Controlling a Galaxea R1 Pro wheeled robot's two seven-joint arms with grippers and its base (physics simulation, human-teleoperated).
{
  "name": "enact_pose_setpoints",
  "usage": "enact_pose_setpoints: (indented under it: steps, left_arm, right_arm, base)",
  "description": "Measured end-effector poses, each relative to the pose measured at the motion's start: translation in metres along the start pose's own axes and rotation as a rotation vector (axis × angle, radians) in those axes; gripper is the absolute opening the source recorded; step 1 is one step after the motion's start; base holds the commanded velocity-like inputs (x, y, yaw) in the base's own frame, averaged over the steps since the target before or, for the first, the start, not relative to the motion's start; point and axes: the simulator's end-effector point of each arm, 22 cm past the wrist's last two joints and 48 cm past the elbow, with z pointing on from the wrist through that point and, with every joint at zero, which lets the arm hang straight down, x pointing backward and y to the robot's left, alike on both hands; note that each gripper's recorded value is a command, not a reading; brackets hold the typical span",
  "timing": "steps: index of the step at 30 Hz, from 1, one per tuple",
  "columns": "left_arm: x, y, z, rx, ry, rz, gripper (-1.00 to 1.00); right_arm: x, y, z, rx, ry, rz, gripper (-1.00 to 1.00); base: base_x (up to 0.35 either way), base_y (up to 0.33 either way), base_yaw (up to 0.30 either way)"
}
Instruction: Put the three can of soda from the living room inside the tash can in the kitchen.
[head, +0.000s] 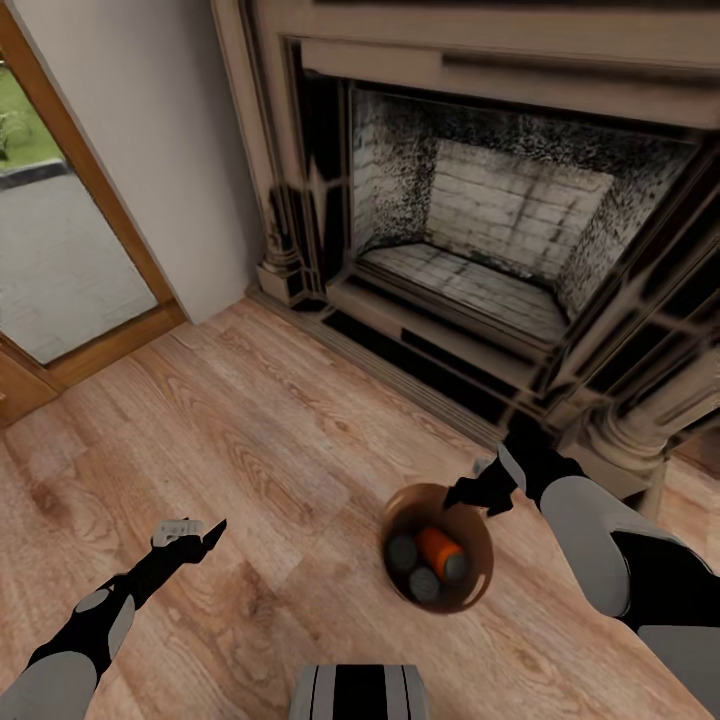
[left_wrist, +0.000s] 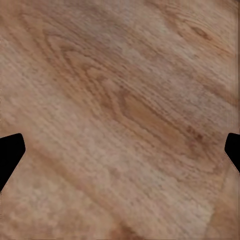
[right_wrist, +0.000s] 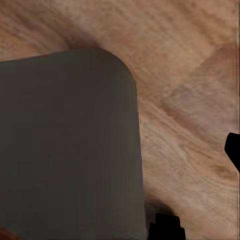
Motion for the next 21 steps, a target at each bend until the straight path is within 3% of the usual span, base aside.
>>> enact_pose_setpoints:
  steps: [21]
  left_arm:
    - [-0.051,-0.010,-0.012,0.011,-0.083,0.020,1.00]
  right_arm:
    - [-0.011,0.012,-0.051,0.004,-0.081,-0.024,1.00]
  base:
    - [0.000,0.000,0.000]
